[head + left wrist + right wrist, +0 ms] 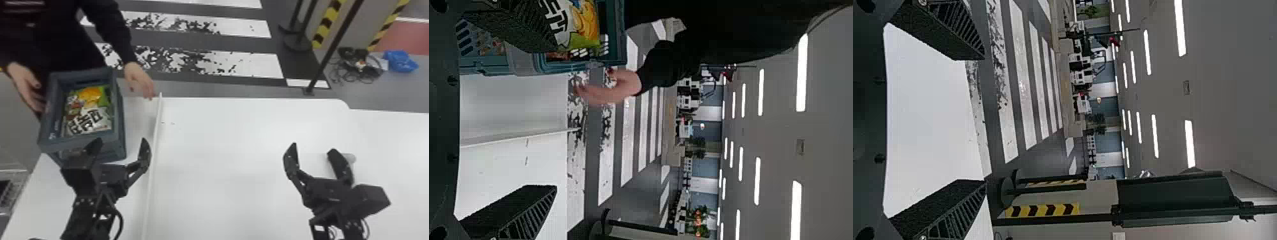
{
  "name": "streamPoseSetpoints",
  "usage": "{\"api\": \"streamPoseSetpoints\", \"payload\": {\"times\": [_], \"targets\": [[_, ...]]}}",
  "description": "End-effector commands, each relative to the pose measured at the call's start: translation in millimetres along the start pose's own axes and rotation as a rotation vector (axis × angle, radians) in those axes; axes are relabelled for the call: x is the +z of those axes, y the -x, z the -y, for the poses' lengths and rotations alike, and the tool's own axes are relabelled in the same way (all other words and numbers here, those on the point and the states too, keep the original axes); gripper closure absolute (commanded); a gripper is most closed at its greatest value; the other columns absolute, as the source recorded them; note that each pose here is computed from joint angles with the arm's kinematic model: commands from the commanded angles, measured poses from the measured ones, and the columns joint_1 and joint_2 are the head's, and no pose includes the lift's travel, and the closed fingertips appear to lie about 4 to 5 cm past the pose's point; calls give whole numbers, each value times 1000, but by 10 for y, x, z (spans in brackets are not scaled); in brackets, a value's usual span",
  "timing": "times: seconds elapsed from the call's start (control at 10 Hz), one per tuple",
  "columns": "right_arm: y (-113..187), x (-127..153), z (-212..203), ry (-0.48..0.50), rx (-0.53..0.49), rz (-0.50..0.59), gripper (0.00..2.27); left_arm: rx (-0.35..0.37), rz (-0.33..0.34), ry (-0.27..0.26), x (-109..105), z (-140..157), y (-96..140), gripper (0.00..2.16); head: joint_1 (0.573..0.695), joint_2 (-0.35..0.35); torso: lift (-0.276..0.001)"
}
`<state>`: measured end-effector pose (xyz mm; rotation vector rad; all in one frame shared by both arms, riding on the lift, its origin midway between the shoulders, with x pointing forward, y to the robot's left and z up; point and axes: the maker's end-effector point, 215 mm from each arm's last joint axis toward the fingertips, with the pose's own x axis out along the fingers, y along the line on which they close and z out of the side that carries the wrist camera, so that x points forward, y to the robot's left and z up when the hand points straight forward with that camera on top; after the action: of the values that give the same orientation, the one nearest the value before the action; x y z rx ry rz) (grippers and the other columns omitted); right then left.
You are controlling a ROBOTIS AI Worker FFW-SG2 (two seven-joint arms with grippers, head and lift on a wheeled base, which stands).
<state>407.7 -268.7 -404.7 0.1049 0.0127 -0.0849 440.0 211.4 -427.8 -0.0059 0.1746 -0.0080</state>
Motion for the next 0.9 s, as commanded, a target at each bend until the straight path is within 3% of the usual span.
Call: {"api": "streamPoseSetpoints", "payload": {"times": [0.0,0.1,0.2,0.3,0.5,0.6,0.7,0.8], "targets": [[-3,-2,0,-4,-1,0,26,65,-9,-43,-12,28,-39,-2,695,-75,-29],[-10,2,-11,-10,7,0,29,33,-198,-68,-427,30,-109,83,695,-70,-29],[-9,21,-25,-13,17,7,43,-73,-228,26,-423,54,-120,124,695,-77,-29],[1,62,-54,-22,41,21,43,-86,-176,-20,-263,66,-130,124,695,-91,-29],[14,98,-68,-28,59,37,46,-82,-93,-10,-43,53,-137,124,695,-79,-29],[10,97,-67,-28,59,37,46,-70,-24,-4,118,27,-123,124,695,-75,-29],[15,103,-72,-29,65,39,46,-55,124,-19,445,6,-58,124,695,-73,-29],[13,127,-101,-24,90,46,46,-38,162,-38,518,-4,-37,124,695,-66,-29]]}}
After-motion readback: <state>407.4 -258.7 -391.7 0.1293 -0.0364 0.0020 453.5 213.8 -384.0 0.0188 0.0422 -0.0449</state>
